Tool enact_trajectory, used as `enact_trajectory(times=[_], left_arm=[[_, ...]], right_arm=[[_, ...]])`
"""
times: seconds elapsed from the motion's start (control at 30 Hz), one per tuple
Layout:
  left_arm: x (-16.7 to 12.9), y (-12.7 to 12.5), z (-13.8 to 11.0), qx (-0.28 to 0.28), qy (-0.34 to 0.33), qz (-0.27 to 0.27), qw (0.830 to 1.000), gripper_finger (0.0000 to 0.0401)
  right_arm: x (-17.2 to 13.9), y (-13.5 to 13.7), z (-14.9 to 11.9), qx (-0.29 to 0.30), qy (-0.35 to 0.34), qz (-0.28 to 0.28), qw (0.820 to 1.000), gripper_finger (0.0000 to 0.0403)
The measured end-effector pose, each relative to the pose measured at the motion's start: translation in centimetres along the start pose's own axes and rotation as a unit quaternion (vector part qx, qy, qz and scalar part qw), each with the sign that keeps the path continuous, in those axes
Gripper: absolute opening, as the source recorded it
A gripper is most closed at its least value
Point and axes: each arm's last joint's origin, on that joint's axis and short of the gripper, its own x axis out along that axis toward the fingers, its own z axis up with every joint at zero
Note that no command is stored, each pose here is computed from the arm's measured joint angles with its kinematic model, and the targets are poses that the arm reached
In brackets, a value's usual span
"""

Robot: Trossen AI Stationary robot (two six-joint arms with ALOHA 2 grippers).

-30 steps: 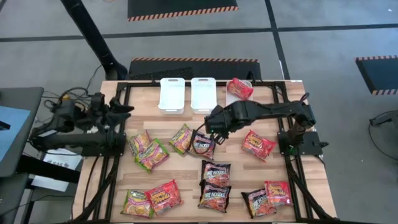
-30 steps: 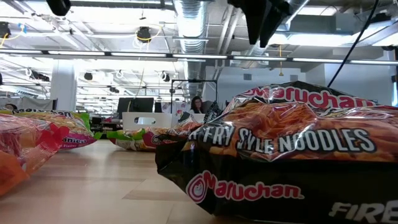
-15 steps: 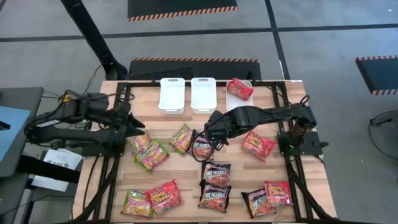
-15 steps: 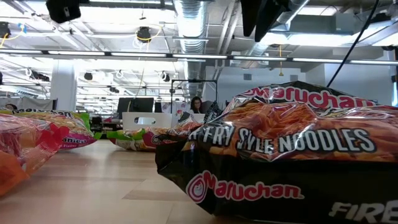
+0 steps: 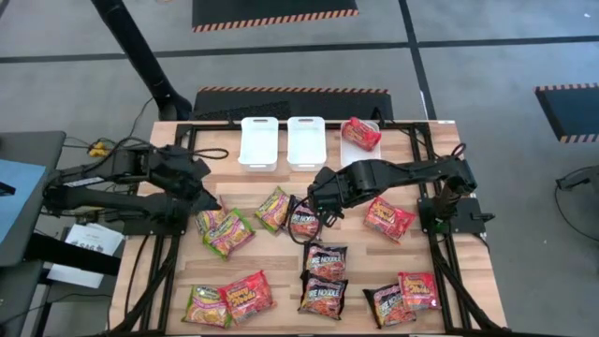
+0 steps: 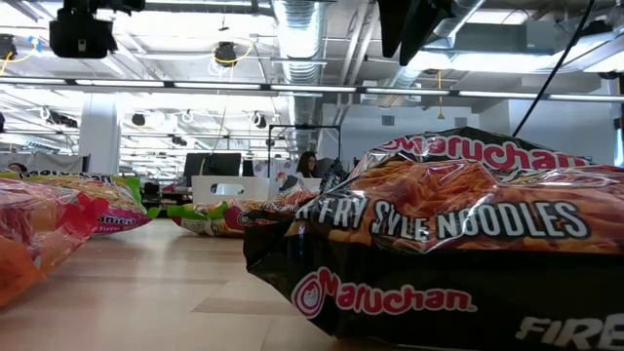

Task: Sort Maruchan noodles
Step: Put the green noodle pack into the left white bin

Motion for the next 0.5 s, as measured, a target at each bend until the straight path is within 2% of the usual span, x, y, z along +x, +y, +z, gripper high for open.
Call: enact_trajectory(times=[0.1, 0.3, 0.5], left_arm=[[0.9, 0.1, 0.0, -0.002, 0.021, 0.039, 0.999, 0.0217], [3.2, -0.4, -0.1, -0.016, 0.071, 0.072, 0.995, 0.0217], [5.3, -1.1, -0.4, -0.019, 0.09, 0.118, 0.989, 0.0217]], right_arm=[[0.0, 0.0, 0.0, -0.001, -0.001, 0.0, 1.0, 0.0234], [0.0, 0.0, 0.0, 0.0, -0.001, 0.0, 1.0, 0.0234], [0.0, 0.0, 0.0, -0.001, -0.001, 0.0, 1.0, 0.0234]])
